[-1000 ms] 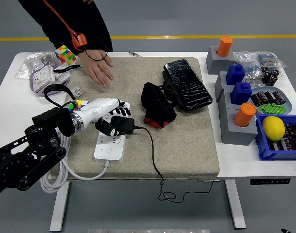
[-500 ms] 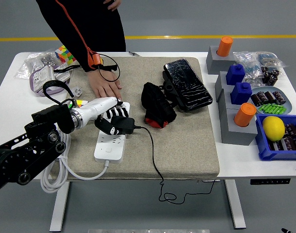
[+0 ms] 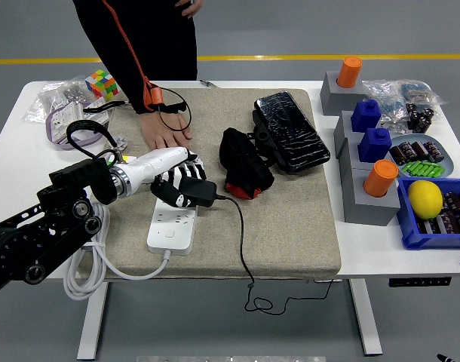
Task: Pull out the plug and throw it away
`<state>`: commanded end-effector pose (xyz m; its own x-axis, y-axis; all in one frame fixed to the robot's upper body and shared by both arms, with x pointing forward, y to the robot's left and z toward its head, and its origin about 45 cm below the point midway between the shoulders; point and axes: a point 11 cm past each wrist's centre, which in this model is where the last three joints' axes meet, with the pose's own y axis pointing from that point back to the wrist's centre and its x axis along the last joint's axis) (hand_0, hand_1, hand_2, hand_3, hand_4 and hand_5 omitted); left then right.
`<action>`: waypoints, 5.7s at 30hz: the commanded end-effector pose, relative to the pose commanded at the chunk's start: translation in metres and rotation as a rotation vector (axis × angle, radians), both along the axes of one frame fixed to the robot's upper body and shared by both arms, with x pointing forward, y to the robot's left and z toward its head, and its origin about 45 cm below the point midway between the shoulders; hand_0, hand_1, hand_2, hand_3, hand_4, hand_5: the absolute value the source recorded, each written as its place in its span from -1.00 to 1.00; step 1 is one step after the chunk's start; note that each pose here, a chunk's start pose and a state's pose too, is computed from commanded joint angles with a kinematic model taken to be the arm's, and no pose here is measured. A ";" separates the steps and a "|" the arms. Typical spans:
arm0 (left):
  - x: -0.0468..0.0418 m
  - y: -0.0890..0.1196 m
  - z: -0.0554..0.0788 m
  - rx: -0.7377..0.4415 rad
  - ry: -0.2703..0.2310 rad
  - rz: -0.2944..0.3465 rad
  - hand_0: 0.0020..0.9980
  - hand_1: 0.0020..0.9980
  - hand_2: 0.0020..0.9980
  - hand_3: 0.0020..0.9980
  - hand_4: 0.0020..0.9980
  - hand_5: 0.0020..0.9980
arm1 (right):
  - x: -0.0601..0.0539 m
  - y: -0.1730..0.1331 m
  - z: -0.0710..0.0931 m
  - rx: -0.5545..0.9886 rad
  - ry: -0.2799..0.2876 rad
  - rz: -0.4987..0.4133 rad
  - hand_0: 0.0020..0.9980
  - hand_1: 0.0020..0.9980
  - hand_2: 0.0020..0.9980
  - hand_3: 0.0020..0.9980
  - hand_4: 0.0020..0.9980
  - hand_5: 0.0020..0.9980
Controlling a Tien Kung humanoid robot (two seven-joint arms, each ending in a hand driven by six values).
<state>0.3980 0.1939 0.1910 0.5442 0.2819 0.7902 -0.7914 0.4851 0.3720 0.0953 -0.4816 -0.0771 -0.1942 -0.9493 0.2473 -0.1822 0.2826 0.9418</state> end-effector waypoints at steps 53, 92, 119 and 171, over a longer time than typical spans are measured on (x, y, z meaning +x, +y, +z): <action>-0.0167 -0.071 -0.038 -0.156 0.071 -0.091 -0.04 0.26 0.24 0.33 0.81 -1.00 | 0.003 -0.002 0.002 -0.008 0.009 0.027 0.28 0.35 0.37 0.20 1.00 -0.05; -0.0956 0.036 0.014 -0.249 0.219 0.072 -0.81 -0.72 -0.52 0.41 0.55 -0.39 | 0.000 -0.001 0.001 -0.001 -0.005 -0.004 0.28 0.35 0.37 0.20 1.00 -0.06; -0.1060 0.052 -0.015 -0.114 0.350 0.141 -0.87 -0.86 -0.71 0.19 0.32 -1.00 | -0.001 -0.001 0.001 0.000 -0.002 -0.002 0.28 0.35 0.37 0.20 1.00 -0.06; -0.1106 0.061 -0.039 -0.032 0.440 0.171 -0.89 -0.88 -0.73 0.65 0.17 -1.00 | -0.003 0.001 -0.001 0.003 0.002 -0.004 0.28 0.35 0.37 0.19 1.00 -0.06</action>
<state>0.2873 0.2545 0.1517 0.7690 0.4168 0.4847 -0.6316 0.3785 0.6766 0.0926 -0.4811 -0.0778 -0.1979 -0.9491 0.2451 -0.1791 0.2809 0.9429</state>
